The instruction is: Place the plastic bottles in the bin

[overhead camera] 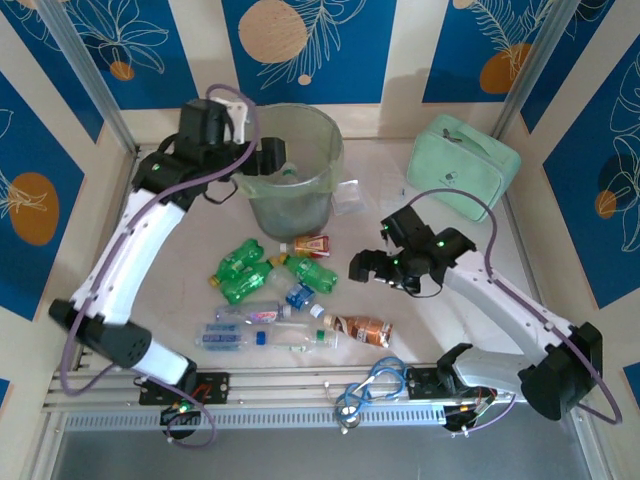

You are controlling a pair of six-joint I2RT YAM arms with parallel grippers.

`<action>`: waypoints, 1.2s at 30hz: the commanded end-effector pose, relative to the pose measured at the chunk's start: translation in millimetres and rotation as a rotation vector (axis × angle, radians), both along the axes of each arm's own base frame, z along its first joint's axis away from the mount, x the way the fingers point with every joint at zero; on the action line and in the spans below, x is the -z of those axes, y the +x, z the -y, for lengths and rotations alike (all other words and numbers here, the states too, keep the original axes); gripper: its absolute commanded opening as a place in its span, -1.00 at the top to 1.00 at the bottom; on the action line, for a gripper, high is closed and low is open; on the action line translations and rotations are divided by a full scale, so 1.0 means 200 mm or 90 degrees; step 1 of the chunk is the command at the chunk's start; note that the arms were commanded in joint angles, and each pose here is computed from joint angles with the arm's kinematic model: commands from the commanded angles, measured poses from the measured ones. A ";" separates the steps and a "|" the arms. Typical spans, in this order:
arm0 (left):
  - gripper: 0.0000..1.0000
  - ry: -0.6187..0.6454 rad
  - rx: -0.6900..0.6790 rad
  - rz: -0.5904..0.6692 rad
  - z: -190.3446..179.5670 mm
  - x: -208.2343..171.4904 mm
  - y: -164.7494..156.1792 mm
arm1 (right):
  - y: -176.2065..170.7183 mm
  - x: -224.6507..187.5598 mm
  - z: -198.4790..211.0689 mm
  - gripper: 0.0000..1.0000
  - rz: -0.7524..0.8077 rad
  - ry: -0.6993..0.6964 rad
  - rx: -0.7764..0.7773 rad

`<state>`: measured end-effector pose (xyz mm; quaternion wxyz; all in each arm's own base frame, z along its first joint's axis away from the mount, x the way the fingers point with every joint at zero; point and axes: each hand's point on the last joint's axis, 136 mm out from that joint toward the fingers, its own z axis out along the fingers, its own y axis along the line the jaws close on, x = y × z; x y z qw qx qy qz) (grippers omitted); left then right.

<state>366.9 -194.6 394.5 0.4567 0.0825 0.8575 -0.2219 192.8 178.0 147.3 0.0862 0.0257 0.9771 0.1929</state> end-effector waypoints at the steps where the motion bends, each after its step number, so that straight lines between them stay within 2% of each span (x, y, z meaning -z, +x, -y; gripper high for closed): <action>1: -0.74 -0.086 0.013 -0.015 -0.01 0.01 -0.08 | -0.04 0.11 -0.02 -0.98 -0.013 -0.050 -0.052; 7: -0.72 -0.185 0.041 -0.032 0.00 0.11 -0.19 | -0.13 0.29 -0.02 -0.98 -0.044 -0.169 -0.108; 15: -0.69 -0.211 0.034 -0.058 -0.01 0.19 -0.19 | -0.28 0.41 0.01 -0.98 -0.084 -0.301 -0.179; 20: -0.69 -0.215 0.028 -0.059 -0.03 0.19 -0.17 | -0.34 0.45 0.01 -0.98 -0.111 -0.319 -0.186; 26: -0.70 -0.223 0.021 -0.058 -0.06 0.21 -0.16 | -0.36 0.49 0.06 -0.98 -0.139 -0.338 -0.151; 34: -0.69 -0.229 0.012 -0.068 -0.08 0.25 -0.14 | -0.32 0.48 0.25 -0.98 -0.177 -0.337 0.013; 36: -0.69 -0.229 0.011 -0.071 -0.09 0.25 -0.14 | -0.31 0.48 0.28 -0.98 -0.190 -0.311 0.054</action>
